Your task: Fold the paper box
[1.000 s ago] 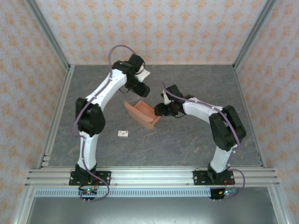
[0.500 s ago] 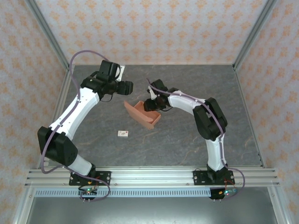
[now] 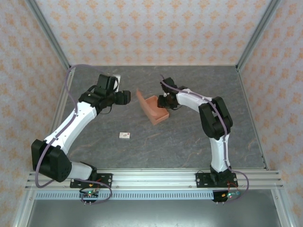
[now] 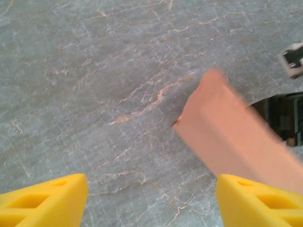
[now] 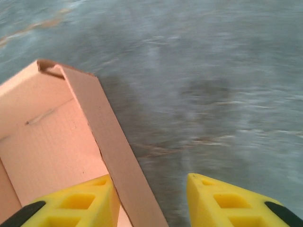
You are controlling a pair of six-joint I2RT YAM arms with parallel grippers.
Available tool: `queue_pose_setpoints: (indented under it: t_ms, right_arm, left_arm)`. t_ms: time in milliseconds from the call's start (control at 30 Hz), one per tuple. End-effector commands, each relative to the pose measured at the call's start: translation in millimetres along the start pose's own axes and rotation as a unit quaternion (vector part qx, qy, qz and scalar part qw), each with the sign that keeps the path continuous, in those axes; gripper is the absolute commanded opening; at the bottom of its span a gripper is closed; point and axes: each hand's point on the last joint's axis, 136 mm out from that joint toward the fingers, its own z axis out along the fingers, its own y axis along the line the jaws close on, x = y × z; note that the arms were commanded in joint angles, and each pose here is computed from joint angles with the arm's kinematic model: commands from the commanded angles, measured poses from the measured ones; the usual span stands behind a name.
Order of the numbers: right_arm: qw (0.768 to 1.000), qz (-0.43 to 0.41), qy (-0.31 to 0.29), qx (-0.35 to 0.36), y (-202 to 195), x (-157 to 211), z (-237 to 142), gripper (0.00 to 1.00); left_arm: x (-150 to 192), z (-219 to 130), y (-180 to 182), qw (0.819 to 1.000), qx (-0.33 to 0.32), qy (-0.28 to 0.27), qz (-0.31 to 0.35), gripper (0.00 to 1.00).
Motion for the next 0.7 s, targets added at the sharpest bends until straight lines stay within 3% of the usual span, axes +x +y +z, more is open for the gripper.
queue_pose_setpoints:
  t_ms: [0,167,367,667]
  right_arm:
    - [0.999,0.05,-0.019,0.01,-27,-2,-24,0.41]
    - [0.995,0.088,-0.032,-0.018,-46,11,-43,0.44]
    - [0.985,0.128,-0.036,-0.107,-23,25,-48,0.49]
    - [0.977,0.146,-0.032,-0.152,10,44,-40,0.51]
  left_arm:
    - [-12,-12,5,0.998,-0.011,-0.051,-0.024,0.72]
    - [-11,-22,8,0.997,-0.012,-0.064,-0.027,0.72]
    - [-9,-21,6,0.998,-0.005,-0.062,-0.025,0.73]
    - [-8,-21,6,0.998,-0.007,-0.065,-0.024,0.72]
